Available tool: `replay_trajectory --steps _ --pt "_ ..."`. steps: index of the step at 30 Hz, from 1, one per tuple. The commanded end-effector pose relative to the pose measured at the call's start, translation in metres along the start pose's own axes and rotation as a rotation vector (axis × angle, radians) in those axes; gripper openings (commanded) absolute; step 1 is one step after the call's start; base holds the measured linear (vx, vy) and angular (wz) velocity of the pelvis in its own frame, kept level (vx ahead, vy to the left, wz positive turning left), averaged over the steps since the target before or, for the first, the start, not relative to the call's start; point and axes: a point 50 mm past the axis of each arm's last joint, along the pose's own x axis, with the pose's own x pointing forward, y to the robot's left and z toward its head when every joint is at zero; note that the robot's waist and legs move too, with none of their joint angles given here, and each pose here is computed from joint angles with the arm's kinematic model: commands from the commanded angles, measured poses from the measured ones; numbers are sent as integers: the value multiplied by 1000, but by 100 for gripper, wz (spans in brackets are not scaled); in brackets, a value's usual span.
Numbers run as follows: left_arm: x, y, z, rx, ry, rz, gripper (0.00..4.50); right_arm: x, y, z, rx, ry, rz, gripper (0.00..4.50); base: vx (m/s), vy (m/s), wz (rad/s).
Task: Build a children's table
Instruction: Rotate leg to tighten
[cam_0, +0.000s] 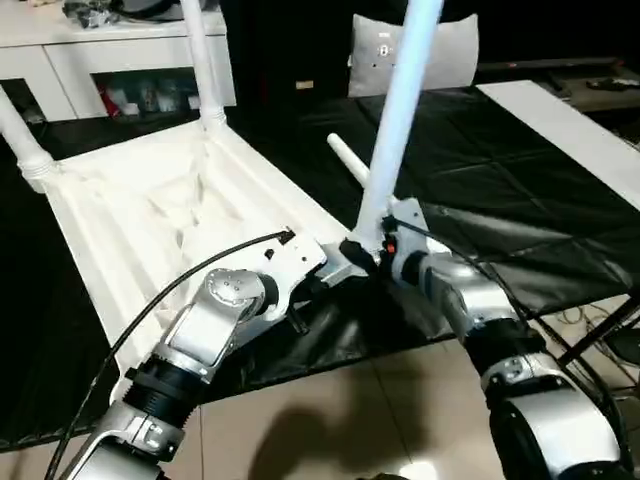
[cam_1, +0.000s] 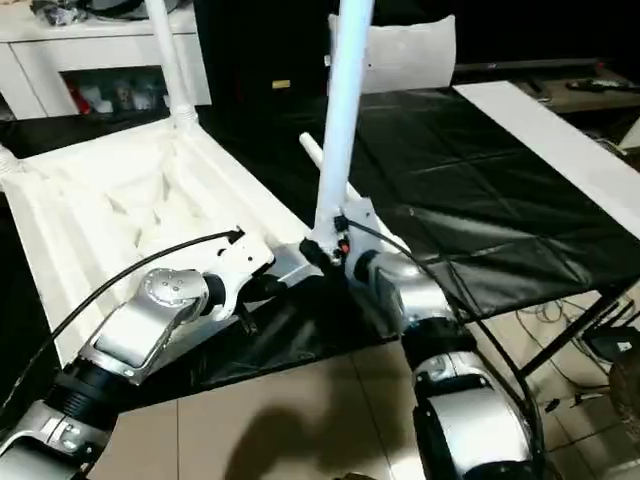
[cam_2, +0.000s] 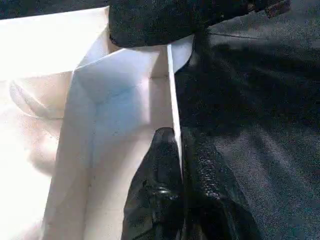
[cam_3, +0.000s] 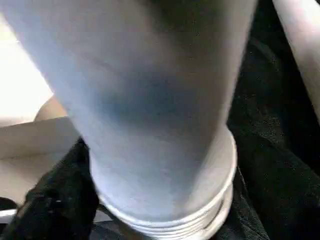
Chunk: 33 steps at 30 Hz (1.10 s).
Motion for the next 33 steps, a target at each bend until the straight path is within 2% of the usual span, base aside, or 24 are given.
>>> replay_trajectory --steps 1,8,12,16,23,27,31,33 --pt "-5 3 8 71 -36 -20 0 -8 -6 -26 16 84 0 447 0 0 0" --pt "-9 7 -1 105 -26 -75 0 -24 -12 -23 -48 9 88 447 0 0 0" --pt "-16 6 -8 186 -24 -192 0 -45 -16 -9 -159 -58 242 447 0 0 0" --pt "-17 6 -10 209 -28 -231 0 -51 -20 -4 -219 -64 262 447 0 0 0" --pt "-23 9 -16 286 -13 -327 0 -65 -18 2 -330 -28 432 447 0 0 0" --pt "-27 7 -18 325 -2 -391 0 -66 -17 3 -355 -8 498 447 0 0 0" --pt "-29 6 -18 350 3 -435 0 -67 -14 3 -343 3 560 447 0 0 0" --pt "-30 5 -18 356 3 -448 0 -66 -13 3 -339 4 576 421 0 0 0"
